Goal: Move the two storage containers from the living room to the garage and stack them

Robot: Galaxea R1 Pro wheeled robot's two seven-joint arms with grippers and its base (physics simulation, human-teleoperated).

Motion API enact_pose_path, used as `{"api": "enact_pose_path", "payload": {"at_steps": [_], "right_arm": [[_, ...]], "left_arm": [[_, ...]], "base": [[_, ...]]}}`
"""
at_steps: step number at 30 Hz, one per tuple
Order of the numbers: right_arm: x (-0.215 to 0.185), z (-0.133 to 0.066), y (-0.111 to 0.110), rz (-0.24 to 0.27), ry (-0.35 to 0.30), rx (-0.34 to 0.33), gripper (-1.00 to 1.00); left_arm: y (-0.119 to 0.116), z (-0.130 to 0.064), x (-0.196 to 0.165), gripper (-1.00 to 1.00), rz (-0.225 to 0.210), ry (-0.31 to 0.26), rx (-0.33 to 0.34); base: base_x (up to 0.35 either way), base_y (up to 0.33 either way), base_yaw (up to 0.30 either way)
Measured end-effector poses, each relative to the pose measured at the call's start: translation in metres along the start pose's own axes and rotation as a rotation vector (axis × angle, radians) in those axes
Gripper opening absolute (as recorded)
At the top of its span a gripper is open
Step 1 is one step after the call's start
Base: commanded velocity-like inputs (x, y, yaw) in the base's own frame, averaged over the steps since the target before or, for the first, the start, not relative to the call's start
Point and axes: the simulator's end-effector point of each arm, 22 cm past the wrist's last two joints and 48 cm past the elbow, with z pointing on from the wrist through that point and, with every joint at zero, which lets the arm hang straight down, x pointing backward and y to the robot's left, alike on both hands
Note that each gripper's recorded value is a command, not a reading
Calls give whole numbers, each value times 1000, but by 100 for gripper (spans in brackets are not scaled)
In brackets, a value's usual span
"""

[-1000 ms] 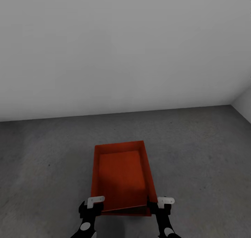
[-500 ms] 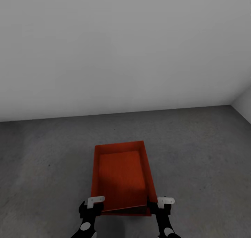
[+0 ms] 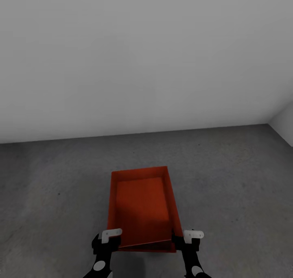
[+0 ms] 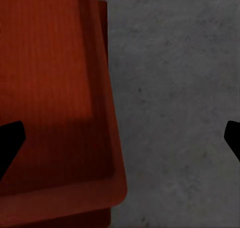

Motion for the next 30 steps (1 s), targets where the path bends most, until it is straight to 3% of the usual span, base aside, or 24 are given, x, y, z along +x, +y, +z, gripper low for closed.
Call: {"api": "enact_pose_path", "payload": {"at_steps": [30], "right_arm": [[-32, -36, -3, 0, 1, 1, 100]], "left_arm": [[7, -40, -26, 100, 0, 0, -1]], "base": [[0, 0, 0]]}}
